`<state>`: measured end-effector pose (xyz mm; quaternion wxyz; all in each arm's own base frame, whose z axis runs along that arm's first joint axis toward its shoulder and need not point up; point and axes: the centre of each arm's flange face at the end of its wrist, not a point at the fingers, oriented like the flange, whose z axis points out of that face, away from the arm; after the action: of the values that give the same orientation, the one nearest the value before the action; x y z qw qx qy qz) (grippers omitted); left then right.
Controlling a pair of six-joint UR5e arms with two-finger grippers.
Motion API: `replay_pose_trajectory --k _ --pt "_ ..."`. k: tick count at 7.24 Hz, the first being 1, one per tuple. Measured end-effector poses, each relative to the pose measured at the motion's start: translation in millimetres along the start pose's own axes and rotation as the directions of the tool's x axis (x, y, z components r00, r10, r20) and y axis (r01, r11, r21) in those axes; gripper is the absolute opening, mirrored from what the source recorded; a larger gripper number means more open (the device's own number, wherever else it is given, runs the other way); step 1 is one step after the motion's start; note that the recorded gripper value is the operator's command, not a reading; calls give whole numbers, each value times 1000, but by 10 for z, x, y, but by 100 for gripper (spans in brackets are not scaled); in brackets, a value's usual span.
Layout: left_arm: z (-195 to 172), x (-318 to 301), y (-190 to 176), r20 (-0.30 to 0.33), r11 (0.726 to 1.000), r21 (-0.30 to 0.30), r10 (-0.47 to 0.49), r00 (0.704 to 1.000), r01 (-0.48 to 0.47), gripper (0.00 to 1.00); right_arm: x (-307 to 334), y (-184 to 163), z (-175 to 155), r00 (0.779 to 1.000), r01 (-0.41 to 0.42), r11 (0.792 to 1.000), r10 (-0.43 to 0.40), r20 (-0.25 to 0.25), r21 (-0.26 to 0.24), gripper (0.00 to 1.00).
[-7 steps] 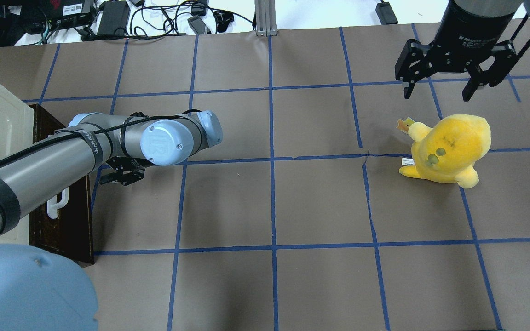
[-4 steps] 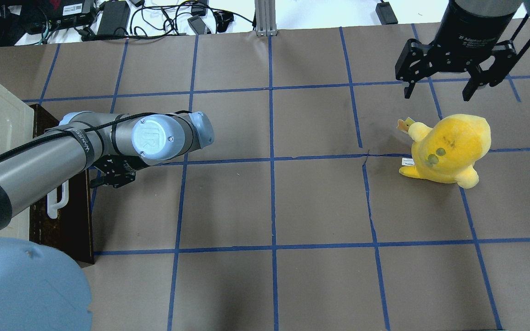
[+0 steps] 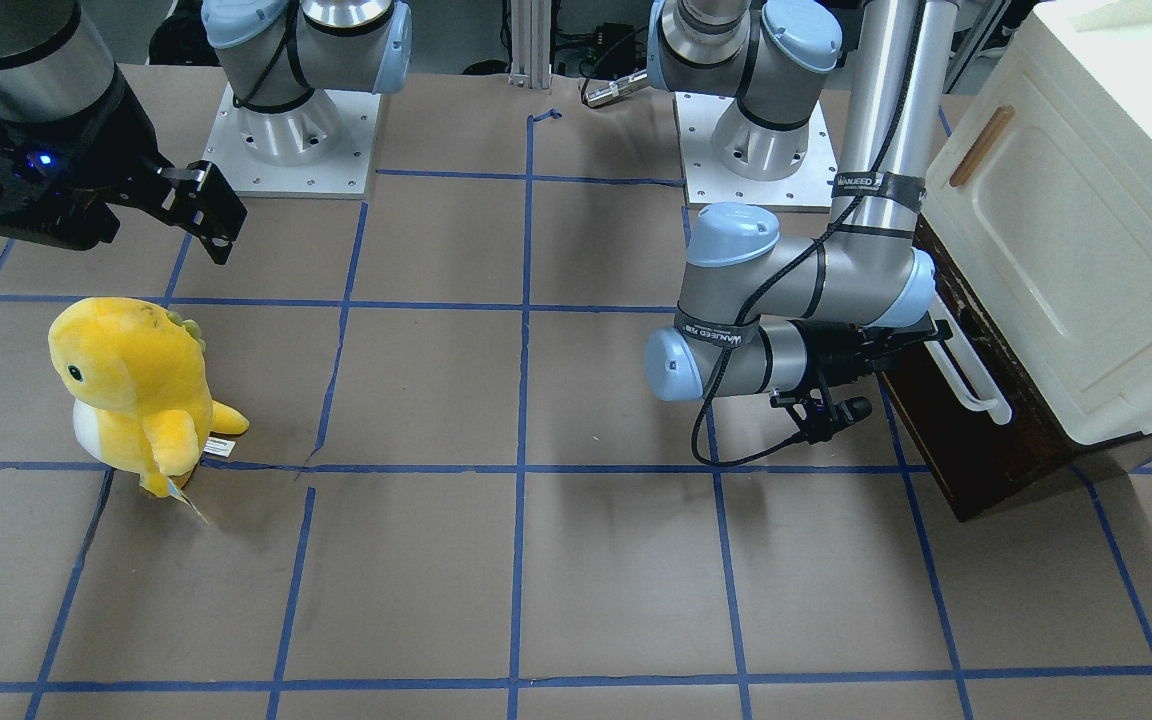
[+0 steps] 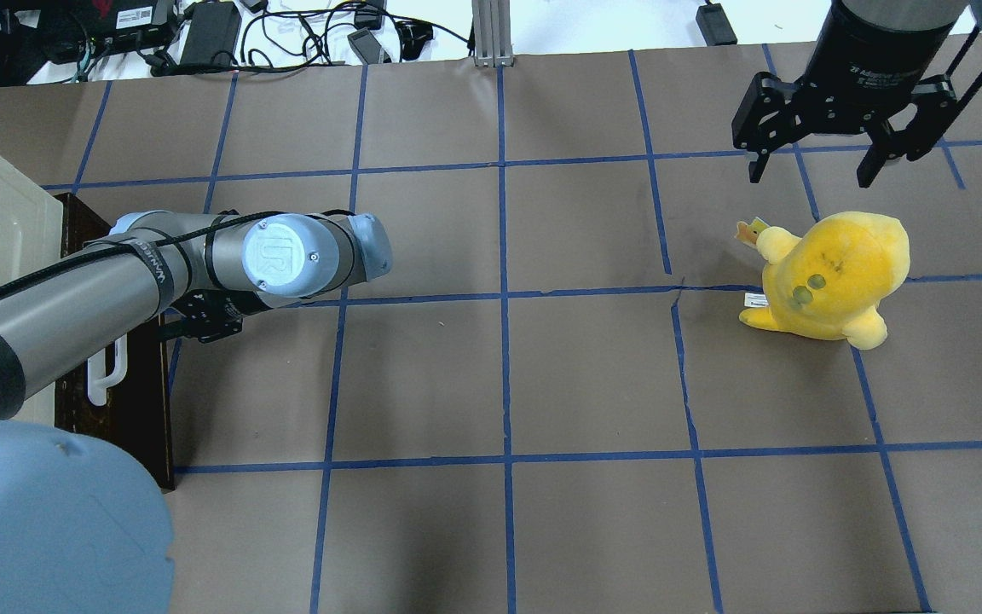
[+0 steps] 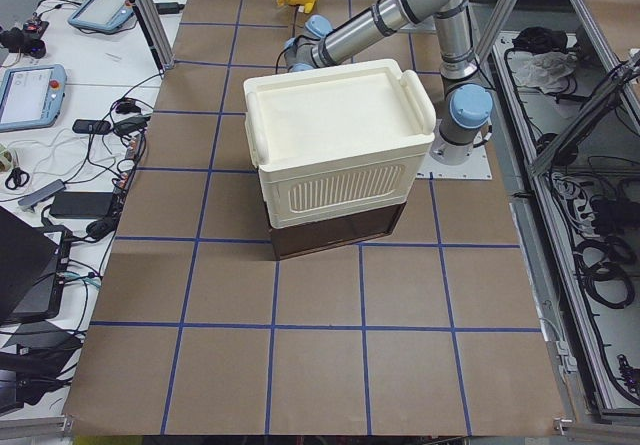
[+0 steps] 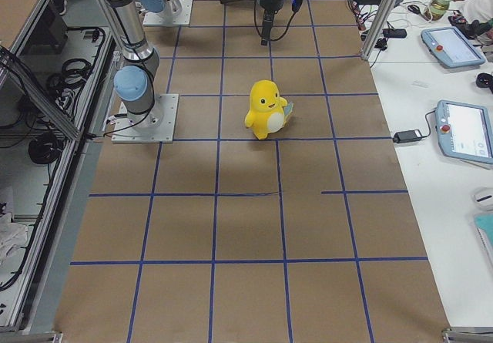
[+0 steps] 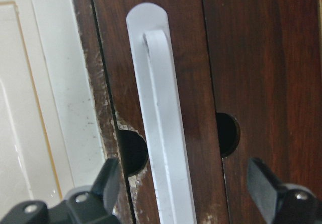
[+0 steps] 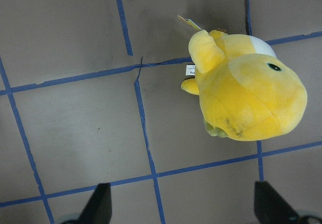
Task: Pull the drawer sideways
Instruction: 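Close the left gripper around the white bar handle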
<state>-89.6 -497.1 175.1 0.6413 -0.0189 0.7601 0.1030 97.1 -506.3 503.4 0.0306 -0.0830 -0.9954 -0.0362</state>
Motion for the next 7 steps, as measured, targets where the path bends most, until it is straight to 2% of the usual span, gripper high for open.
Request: replay_pose_trajectory --k 1,3,7 --pt "61 6 -9 10 1000 -7 19 1000 -19 83 -1 1 0 1000 0 1000 0 0 0 100" --pt "116 27 -25 23 999 -7 34 999 -34 52 -3 1 -1 1000 1 1000 -1 0 1 100" --pt "122 45 -28 26 999 -6 37 999 -36 29 -4 2 0 1000 1 1000 -1 0 0 100"
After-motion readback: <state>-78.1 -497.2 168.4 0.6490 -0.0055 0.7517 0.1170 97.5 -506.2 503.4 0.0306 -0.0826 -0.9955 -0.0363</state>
